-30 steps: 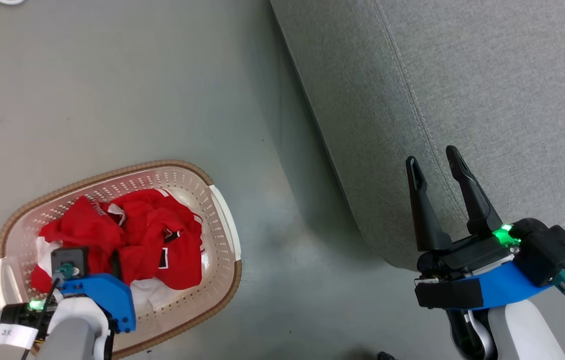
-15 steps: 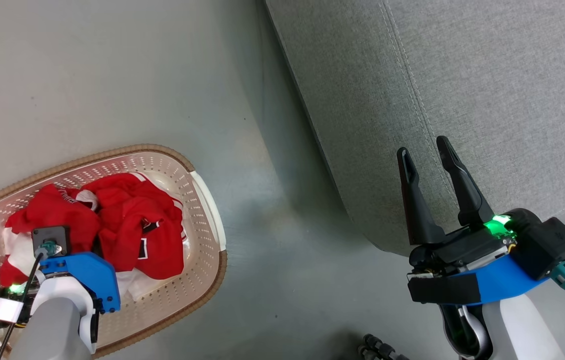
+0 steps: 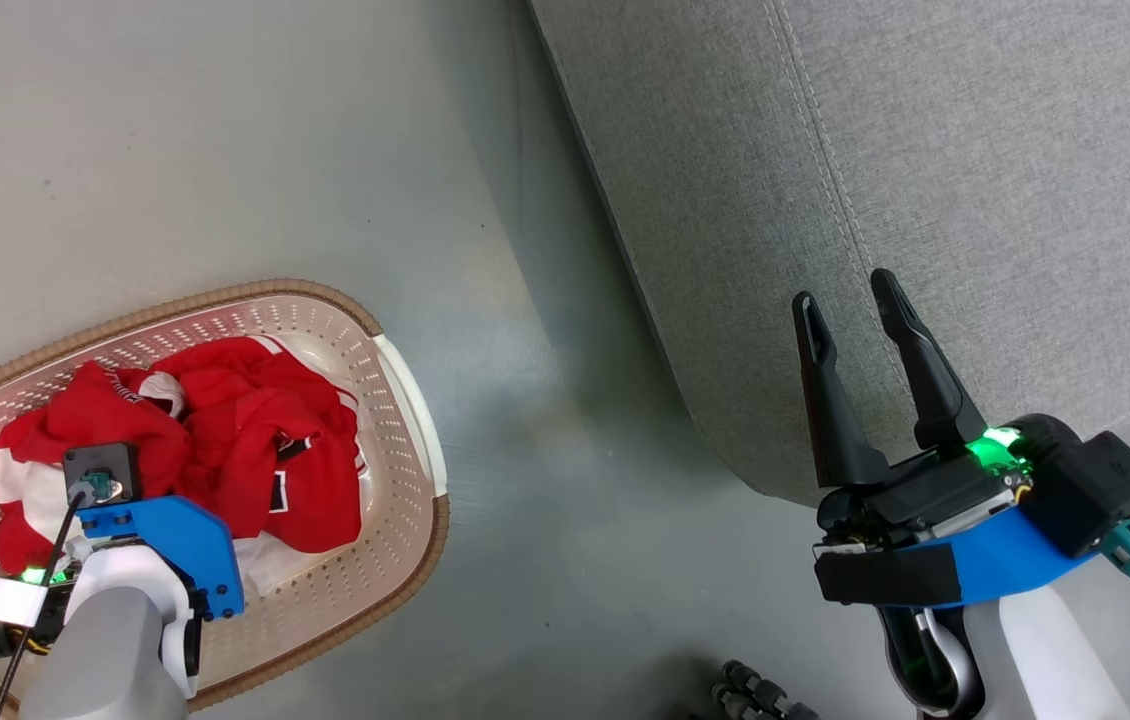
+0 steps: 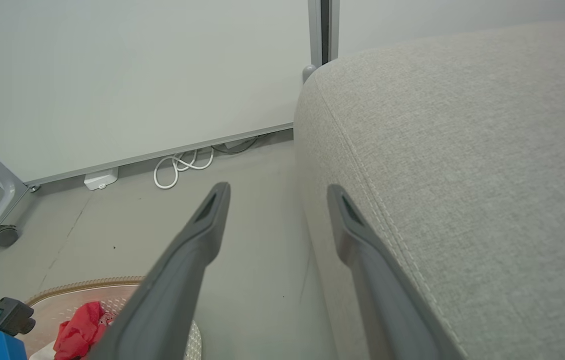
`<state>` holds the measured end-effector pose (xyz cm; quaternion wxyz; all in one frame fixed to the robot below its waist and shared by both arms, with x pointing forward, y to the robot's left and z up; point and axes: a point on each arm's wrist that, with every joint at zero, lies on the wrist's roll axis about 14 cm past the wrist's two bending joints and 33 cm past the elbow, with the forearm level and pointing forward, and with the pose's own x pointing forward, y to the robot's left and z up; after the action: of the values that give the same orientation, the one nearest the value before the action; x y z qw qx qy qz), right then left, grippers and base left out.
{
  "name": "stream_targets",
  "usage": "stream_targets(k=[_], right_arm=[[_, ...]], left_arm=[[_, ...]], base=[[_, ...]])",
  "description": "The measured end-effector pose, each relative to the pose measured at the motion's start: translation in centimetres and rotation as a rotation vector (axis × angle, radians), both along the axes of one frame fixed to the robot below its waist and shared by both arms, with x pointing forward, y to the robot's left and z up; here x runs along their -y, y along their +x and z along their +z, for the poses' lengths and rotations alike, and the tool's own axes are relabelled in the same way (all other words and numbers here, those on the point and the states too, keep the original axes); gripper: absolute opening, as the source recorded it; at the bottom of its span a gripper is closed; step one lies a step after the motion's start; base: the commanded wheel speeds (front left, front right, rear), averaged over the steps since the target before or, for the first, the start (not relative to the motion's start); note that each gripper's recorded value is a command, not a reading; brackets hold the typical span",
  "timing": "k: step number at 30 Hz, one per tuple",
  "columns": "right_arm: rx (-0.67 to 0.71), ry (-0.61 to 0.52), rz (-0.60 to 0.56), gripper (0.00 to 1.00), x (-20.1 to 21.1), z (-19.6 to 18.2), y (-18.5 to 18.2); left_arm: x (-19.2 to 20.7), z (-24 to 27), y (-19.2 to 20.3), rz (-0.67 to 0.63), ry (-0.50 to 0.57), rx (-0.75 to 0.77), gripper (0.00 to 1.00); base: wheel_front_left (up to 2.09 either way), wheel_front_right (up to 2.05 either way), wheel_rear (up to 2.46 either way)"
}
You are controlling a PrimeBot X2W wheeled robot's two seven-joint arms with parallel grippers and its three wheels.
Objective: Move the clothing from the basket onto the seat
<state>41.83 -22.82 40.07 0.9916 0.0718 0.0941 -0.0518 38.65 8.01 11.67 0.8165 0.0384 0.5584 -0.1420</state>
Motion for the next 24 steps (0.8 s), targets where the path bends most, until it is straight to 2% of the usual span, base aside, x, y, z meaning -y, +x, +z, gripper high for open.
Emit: stream_targets(k=[12,24], right_arm=[[0.022,-0.001,0.023,1.0,-0.7,0.7,0.3],[0.094,-0.011,0.088,1.0,-2.6,3.0,1.0]], left_arm=[[0.4,1.4,0.0,0.012,-0.017,0.009,0.0],[0.9,5.7,0.3,0.061,-0.101,0.105,0.0]], base=[[0.0,0.0,0.0],[0.0,0.0,0.0]])
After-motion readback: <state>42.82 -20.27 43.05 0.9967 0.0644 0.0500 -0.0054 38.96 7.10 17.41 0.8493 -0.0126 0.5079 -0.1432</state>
